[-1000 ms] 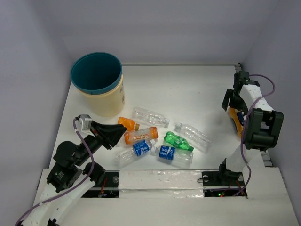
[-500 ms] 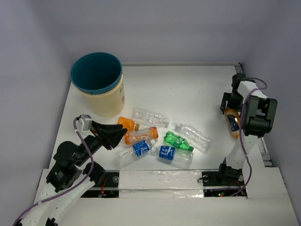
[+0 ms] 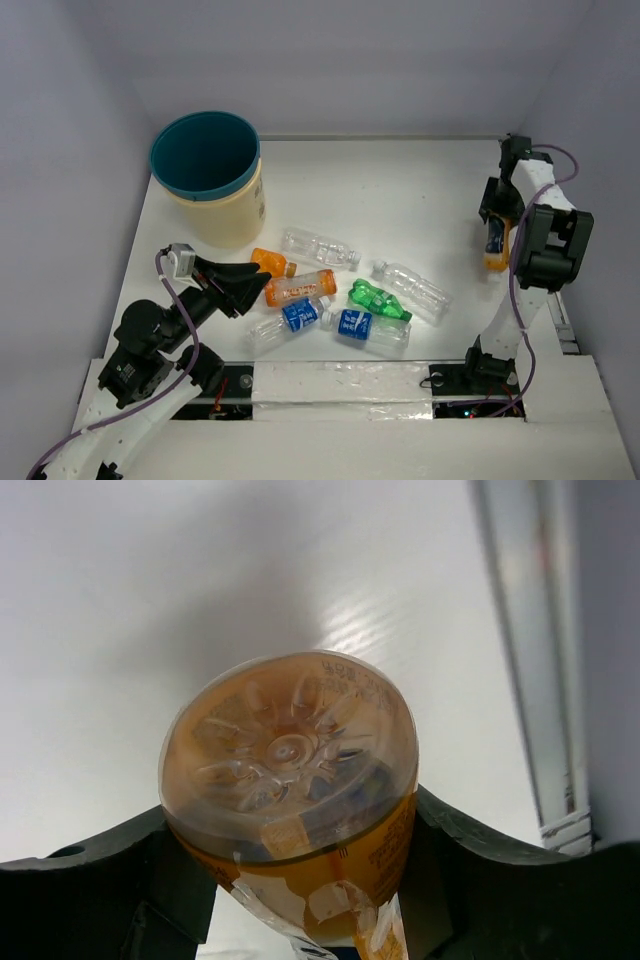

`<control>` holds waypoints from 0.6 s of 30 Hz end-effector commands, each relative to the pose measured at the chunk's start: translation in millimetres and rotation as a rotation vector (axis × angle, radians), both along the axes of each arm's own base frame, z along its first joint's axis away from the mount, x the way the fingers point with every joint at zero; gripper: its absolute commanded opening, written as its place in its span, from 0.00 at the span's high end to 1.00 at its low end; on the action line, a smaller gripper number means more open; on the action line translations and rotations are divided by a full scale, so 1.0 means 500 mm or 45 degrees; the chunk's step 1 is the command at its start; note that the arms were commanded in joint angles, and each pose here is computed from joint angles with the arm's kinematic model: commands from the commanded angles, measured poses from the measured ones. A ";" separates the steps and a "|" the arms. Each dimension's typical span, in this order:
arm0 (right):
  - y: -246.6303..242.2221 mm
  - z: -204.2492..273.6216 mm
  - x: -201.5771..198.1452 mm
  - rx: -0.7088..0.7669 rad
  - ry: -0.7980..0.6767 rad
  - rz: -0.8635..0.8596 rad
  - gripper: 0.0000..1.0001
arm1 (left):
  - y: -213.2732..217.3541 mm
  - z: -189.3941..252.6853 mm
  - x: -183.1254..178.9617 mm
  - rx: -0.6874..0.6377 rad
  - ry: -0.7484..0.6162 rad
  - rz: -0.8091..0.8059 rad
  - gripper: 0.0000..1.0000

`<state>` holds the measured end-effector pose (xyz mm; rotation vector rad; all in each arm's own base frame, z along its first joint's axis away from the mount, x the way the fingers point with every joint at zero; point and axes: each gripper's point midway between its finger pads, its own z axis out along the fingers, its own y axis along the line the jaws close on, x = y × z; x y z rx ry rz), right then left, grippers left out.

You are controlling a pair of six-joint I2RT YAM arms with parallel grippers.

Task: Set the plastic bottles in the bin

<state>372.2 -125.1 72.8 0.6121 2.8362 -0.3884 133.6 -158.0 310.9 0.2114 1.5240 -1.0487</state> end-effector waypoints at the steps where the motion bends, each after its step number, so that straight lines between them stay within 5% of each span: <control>1: -0.011 0.230 0.069 -0.107 -0.404 -0.020 0.53 | 0.000 0.019 0.000 -0.027 -0.019 0.002 0.58; 7: 0.201 0.549 0.115 0.004 -1.010 0.258 0.52 | -0.002 0.012 0.008 -0.017 0.004 0.015 0.58; 14: 0.620 0.841 0.079 0.750 -1.767 0.676 0.50 | 0.024 0.012 0.026 -0.051 0.027 0.132 0.61; 18: 0.795 0.937 0.064 1.099 -1.981 0.774 0.50 | 0.037 0.001 0.043 -0.056 0.088 0.210 0.68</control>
